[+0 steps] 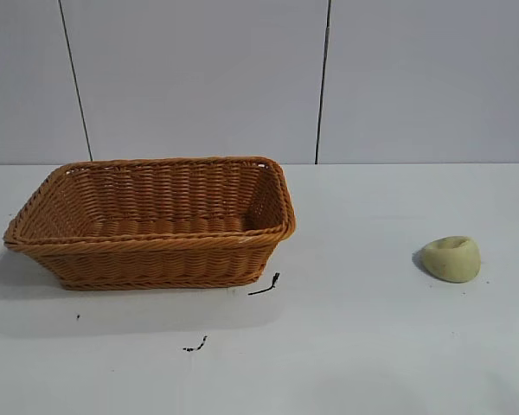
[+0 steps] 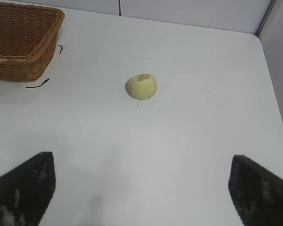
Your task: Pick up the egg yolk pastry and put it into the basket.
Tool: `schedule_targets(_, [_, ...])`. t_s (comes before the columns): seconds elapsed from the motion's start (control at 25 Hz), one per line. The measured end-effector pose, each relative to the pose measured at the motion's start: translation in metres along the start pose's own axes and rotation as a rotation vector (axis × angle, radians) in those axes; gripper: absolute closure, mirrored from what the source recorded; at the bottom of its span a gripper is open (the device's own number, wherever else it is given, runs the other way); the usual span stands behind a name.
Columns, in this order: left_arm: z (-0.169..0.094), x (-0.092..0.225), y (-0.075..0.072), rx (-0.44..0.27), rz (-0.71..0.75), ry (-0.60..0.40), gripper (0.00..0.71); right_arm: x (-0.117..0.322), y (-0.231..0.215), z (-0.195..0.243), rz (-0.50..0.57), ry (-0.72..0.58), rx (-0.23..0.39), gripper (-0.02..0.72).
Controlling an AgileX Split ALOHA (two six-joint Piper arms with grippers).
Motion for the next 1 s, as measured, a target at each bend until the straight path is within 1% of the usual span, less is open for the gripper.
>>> schedule_targets(0.4, [0.0,0.0,0.0,0.0,0.0,0.0,0.014,0.0,0.0,0.0,0.0,0.001,0.0,0.01])
schedule_targets(0.52, [0.0,0.0,0.0,0.0,0.0,0.0,0.014,-0.003,-0.001,0.005,0.0,0.043,-0.01,0.01])
schedule_targets(0.68, [0.0,0.0,0.0,0.0,0.0,0.0,0.014,-0.019,-0.005,0.023,-0.007,0.168,-0.038,0.011])
schedule_targets(0.8, [0.0,0.0,0.0,0.0,0.0,0.0,0.014,-0.03,-0.008,0.045,-0.007,0.286,-0.066,0.011])
schedule_targets(1.0, [0.0,0.0,0.0,0.0,0.0,0.0,0.014,-0.045,-0.013,0.095,-0.001,0.486,-0.112,0.011])
Point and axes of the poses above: a point on each arm's last joint axis where the gripper is mounted, z pointing out along that axis toward the gripper, y along the wrist's bending axis when the last joint is at zero, x = y × z, the point moved 10 cm from there along z, pointing out along that axis toward the gripper, and after that the axes turned 10 degrees about -z, right-handed, at the moved point
